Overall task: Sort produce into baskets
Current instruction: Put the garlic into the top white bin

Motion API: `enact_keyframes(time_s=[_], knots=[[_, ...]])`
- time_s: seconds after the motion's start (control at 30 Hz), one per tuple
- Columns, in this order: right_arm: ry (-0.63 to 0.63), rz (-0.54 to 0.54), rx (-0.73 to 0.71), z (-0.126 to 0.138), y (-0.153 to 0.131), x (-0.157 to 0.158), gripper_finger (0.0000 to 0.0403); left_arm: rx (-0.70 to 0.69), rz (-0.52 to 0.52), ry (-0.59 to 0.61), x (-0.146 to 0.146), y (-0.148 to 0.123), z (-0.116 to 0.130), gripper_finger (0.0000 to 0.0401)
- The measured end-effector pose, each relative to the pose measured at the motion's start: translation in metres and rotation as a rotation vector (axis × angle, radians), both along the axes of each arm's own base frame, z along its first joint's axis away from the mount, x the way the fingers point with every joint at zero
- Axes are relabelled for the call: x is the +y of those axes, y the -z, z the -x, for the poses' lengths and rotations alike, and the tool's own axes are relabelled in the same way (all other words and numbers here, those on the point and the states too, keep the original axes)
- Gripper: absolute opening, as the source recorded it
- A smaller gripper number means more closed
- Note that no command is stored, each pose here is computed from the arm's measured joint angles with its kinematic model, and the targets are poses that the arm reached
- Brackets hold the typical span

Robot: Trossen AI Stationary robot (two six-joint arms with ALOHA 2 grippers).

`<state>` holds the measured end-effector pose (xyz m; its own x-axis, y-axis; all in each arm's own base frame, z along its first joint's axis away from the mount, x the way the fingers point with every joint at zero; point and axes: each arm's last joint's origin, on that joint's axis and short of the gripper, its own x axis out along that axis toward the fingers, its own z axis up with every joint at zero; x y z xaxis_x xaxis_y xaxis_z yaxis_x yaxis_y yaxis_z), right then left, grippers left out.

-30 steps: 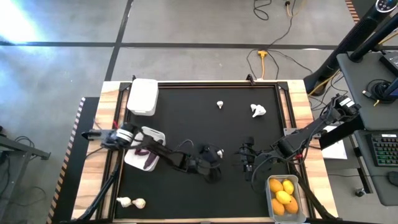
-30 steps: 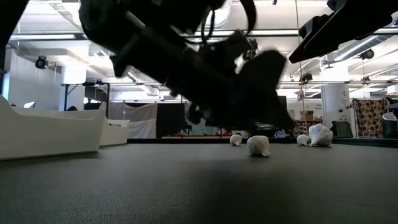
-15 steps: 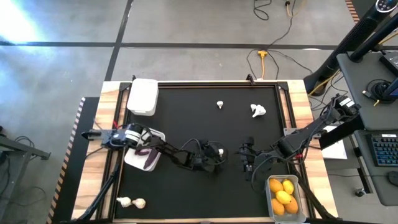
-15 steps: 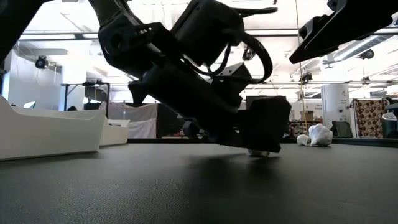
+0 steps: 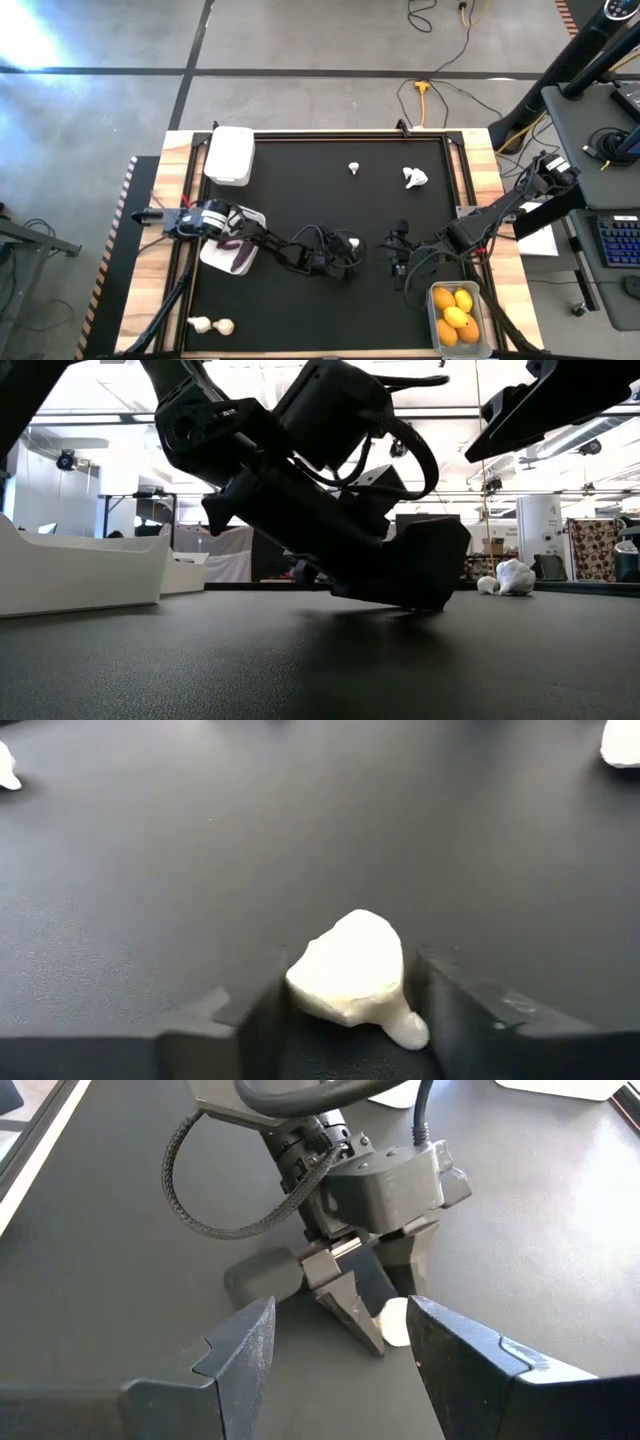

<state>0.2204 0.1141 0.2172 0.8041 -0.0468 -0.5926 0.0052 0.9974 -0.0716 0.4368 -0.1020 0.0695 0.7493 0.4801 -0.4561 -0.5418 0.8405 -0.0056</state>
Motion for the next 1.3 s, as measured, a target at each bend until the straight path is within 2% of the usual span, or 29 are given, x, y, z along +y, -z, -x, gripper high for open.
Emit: enact_keyframes(time_s=[0.23, 0.43, 0.63, 0.73, 0.9, 1.17, 1.3], knots=[[0.0, 0.0, 0.0, 0.0, 0.0, 0.0, 0.0219, -0.014, -0.013, 0.015, -0.001, -0.002, -0.003, 0.0108], [0.0, 0.0, 0.0, 0.0, 0.0, 0.0, 0.0219, -0.01, -0.025, 0.031, 0.0, -0.01, -0.003, 0.0095], [0.0, 0.0, 0.002, 0.0, 0.0, 0.0, 0.0219, 0.079, -0.06, 0.001, 0.004, -0.042, 0.008, 0.0093], [0.0, 0.002, 0.005, 0.0, 0.0, 0.0, 0.0219, 0.089, -0.1, -0.047, 0.005, -0.077, 0.019, 0.0093], [0.001, 0.0, 0.005, 0.0, 0.0, 0.0, 0.0219, 0.136, -0.19, -0.114, 0.012, -0.137, 0.051, 0.0092], [0.009, -0.01, 0.005, 0.0, 0.001, 0.0, 0.0219, 0.292, -0.226, -0.247, 0.046, -0.2, 0.117, 0.0091], [0.01, -0.011, 0.005, 0.0, 0.001, 0.0, 0.0219, 0.385, -0.171, -0.431, 0.086, -0.222, 0.159, 0.0091]])
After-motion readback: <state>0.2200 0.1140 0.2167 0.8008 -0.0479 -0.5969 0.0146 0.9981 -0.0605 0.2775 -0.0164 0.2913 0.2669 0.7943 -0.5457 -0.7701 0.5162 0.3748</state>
